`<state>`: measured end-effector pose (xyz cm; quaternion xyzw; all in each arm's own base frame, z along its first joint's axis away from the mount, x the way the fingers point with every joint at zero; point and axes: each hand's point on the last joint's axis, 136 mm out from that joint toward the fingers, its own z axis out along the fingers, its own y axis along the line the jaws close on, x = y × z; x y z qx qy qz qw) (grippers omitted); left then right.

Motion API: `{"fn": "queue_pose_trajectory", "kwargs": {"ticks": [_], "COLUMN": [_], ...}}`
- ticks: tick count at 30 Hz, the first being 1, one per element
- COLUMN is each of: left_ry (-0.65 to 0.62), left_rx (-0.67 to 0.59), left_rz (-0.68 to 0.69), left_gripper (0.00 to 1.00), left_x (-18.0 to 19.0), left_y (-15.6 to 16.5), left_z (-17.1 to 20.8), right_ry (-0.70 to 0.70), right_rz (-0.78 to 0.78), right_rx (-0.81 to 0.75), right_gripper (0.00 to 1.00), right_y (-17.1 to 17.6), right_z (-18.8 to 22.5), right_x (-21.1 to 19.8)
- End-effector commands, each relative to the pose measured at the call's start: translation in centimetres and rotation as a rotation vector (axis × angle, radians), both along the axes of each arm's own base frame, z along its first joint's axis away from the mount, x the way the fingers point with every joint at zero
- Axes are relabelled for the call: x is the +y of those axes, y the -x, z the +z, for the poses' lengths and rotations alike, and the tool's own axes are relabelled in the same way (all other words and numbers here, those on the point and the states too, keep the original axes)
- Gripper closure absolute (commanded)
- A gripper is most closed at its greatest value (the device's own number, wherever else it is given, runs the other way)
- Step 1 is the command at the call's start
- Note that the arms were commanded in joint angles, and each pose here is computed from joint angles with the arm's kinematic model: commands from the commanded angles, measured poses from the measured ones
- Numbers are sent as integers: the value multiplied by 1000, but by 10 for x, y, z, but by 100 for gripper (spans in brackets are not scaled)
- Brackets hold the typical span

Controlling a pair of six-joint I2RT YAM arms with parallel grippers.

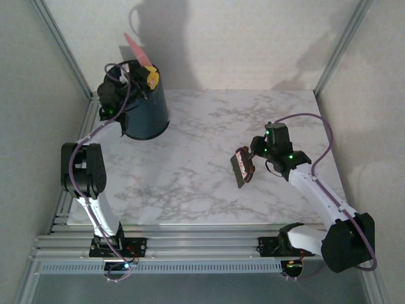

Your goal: Sweep away the paper scraps from the table

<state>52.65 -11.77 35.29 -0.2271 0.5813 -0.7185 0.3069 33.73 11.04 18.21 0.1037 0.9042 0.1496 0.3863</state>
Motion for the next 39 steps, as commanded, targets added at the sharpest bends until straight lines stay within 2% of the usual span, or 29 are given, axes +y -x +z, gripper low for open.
{"fn": "queue_pose_trajectory", "kwargs": {"ticks": [1, 8, 12, 19, 26, 31, 35, 39], "left_ry": [-108, -522, -734, -999, -1221, -1419, -1504, -1641], "left_rx": [-98, -121, -157, -200, -192, -187, -173, -137], "left_rz": [8, 28, -26, -124, -155, -239, -331, -399], "left_gripper": [93, 93, 94, 95, 95, 95, 95, 95], "left_x": [0, -9, -29, -68, -83, -101, -114, -119], "left_y": [9, 11, 20, 35, 41, 54, 62, 68], "left_z": [24, 20, 19, 3, -25, -60, -88, -122], "right_ry": [-23, -23, -24, -19, -6, 7, 7, 8], "right_rz": [-4, -3, -6, -8, -14, -23, -23, -25], "right_rx": [-40, -41, -43, -45, -46, -51, -48, -49], "right_gripper": [100, 100, 100, 100, 100, 100, 100, 100], "right_y": [-2, -2, -2, -2, 1, 2, 2, 2], "right_z": [11, 11, 11, 12, 14, 15, 14, 14], "right_x": [0, 0, -1, -2, -5, -8, -8, -9]}}
